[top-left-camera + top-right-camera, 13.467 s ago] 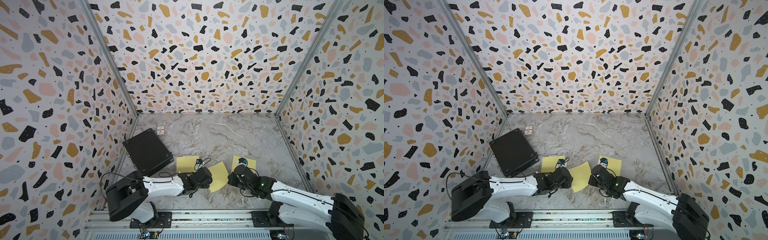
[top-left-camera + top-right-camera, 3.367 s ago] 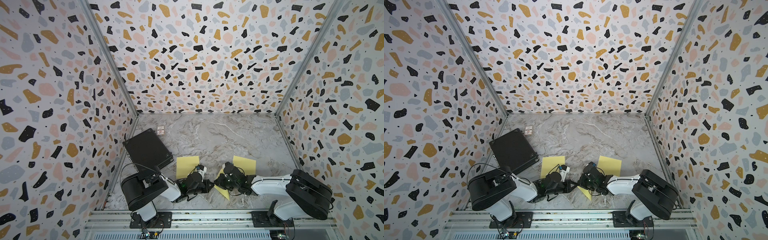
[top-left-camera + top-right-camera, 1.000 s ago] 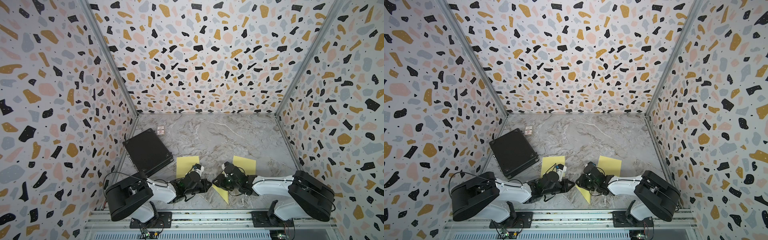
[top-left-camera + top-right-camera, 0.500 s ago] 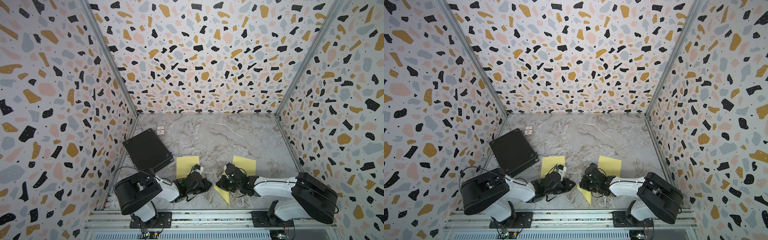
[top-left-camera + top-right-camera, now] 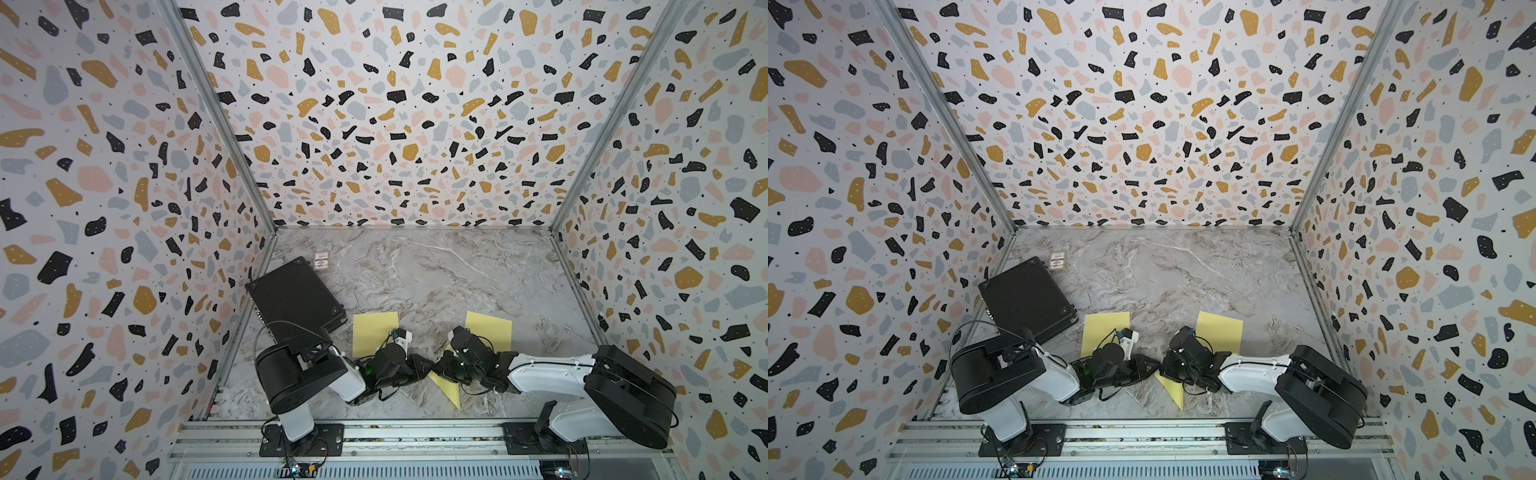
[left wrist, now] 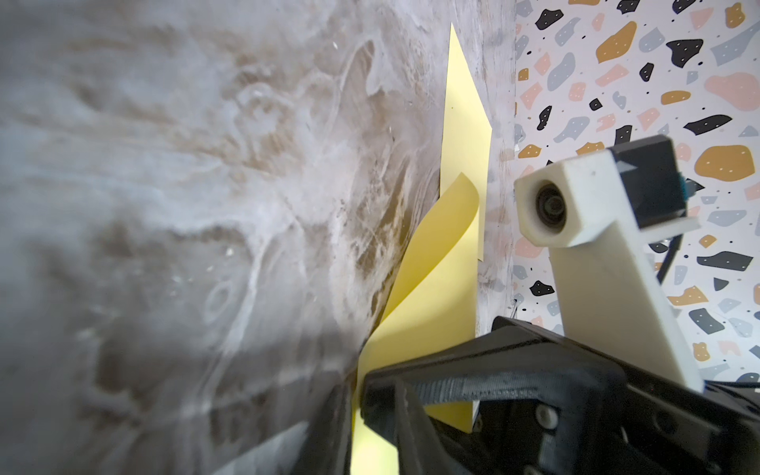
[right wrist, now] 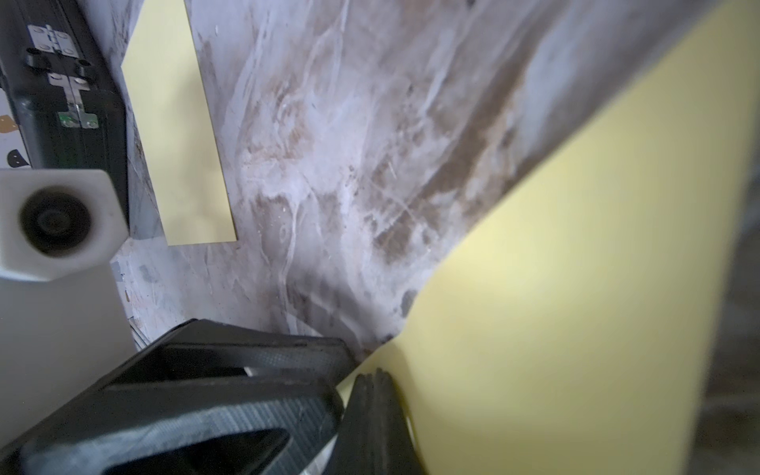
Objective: Fold the square paper diagonally
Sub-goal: Fold the paper at the center of the board.
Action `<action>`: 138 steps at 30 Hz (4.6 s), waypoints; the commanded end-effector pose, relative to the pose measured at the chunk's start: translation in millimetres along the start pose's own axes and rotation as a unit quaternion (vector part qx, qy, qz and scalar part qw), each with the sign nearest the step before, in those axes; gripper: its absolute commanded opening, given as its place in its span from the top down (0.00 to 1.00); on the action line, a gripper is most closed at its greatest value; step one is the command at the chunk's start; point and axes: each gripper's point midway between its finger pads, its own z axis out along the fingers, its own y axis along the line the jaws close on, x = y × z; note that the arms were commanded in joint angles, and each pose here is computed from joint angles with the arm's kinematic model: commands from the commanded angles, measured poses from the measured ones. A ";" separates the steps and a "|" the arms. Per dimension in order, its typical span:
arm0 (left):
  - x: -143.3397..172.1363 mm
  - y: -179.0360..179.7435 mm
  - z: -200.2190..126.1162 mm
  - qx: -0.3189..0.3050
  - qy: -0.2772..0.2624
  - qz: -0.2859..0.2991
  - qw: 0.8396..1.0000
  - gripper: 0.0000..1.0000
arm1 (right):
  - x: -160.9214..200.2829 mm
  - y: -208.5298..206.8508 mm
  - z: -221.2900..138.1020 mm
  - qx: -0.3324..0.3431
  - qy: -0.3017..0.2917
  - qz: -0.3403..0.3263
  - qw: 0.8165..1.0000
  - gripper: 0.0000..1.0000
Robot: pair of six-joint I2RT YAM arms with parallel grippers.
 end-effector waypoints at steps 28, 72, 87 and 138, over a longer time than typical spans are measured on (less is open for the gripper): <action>29.5 16.5 -1.9 -0.061 0.037 0.024 0.997 0.86 | -1.6 -4.6 -6.4 0.012 -0.011 -0.001 1.000 1.00; 31.7 44.3 -31.9 -0.216 0.044 0.115 0.969 1.00 | 23.0 -3.0 -39.3 0.044 0.068 -0.122 0.989 0.60; 25.9 42.3 -36.7 -0.215 0.024 0.109 0.970 1.00 | 30.1 -27.5 -57.4 0.072 0.056 -0.059 0.994 0.35; 17.9 64.3 -50.5 -0.244 -0.020 0.075 0.967 0.85 | 19.5 -1.8 -11.1 0.088 0.069 -0.126 0.986 0.41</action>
